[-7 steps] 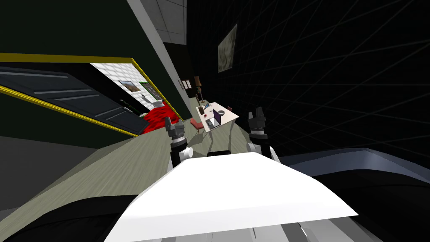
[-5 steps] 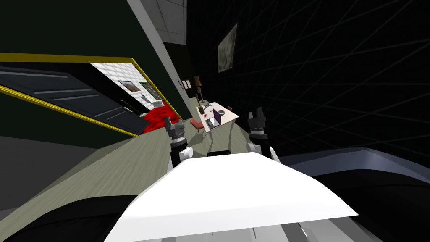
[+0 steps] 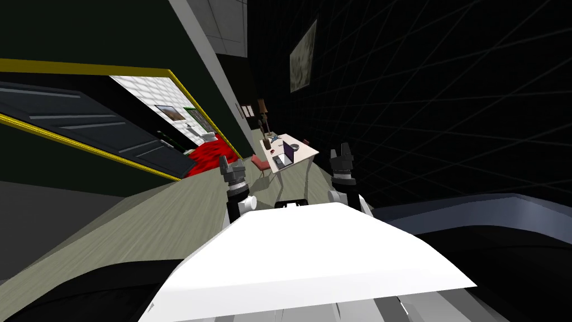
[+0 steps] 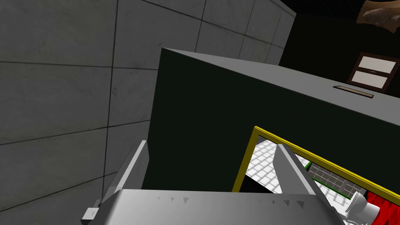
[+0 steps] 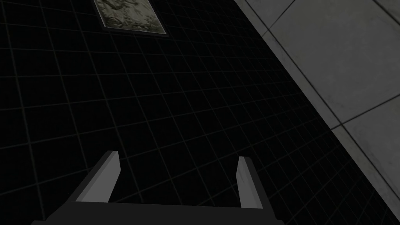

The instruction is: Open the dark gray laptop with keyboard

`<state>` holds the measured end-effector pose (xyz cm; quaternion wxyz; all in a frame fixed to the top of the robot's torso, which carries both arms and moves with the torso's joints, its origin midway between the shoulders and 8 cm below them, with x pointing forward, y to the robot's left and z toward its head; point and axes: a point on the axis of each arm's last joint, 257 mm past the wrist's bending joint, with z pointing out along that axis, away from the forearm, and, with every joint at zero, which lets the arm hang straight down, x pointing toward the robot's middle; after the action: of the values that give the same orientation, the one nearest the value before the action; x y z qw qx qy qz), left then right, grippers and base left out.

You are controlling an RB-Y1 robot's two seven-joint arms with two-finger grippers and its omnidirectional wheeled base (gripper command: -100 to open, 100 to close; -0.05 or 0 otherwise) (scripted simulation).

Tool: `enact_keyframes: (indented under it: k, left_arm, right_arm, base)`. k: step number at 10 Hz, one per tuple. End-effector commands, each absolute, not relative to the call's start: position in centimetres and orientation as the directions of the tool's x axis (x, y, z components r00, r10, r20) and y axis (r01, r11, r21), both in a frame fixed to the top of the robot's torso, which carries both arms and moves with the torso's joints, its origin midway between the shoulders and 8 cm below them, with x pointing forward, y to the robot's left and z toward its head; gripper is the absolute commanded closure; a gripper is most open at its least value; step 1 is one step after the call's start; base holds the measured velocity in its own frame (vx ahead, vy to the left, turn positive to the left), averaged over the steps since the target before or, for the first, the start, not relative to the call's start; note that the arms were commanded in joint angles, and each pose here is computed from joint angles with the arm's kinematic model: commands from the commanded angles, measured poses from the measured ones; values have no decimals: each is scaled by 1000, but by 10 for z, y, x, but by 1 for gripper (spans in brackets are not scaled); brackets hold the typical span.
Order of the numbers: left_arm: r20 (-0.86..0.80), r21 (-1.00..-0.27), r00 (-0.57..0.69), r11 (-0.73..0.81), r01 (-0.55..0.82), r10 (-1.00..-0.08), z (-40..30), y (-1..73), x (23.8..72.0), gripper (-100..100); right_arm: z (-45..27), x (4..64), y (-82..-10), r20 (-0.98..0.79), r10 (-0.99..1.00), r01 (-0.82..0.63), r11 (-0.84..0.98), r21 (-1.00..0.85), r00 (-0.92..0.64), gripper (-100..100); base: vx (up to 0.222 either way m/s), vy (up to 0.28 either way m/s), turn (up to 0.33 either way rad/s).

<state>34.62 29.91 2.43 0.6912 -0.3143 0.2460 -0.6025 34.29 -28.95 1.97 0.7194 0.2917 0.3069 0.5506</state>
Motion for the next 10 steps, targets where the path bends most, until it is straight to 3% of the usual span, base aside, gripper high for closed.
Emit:
enact_keyframes:
  k: [1, 2, 3, 10]
  left_arm:
    - [39, -731, 153, 77, 678, -987, 24, 299, 346, 0]
    - [39, -731, 153, 77, 678, -987, 24, 299, 346, 0]
    - [6, -737, 129, 83, 670, -992, 23, 295, 350, -100]
    - [11, -807, 25, 6, 590, -1000, 3, 288, 381, -100]
  right_arm:
    - [20, 343, -289, -120, 971, -613, 224, 758, 205, 0]
    - [20, 343, -289, -120, 971, -613, 224, 758, 205, 0]
    - [20, 343, -289, -120, 971, -613, 224, 758, 205, 0]
    - [19, 343, -290, -120, 971, -613, 223, 758, 205, 0]
  base:
    - [0, 0, 0]
    - [0, 0, 0]
    - [23, -23, 54]
    - [72, -102, 122]
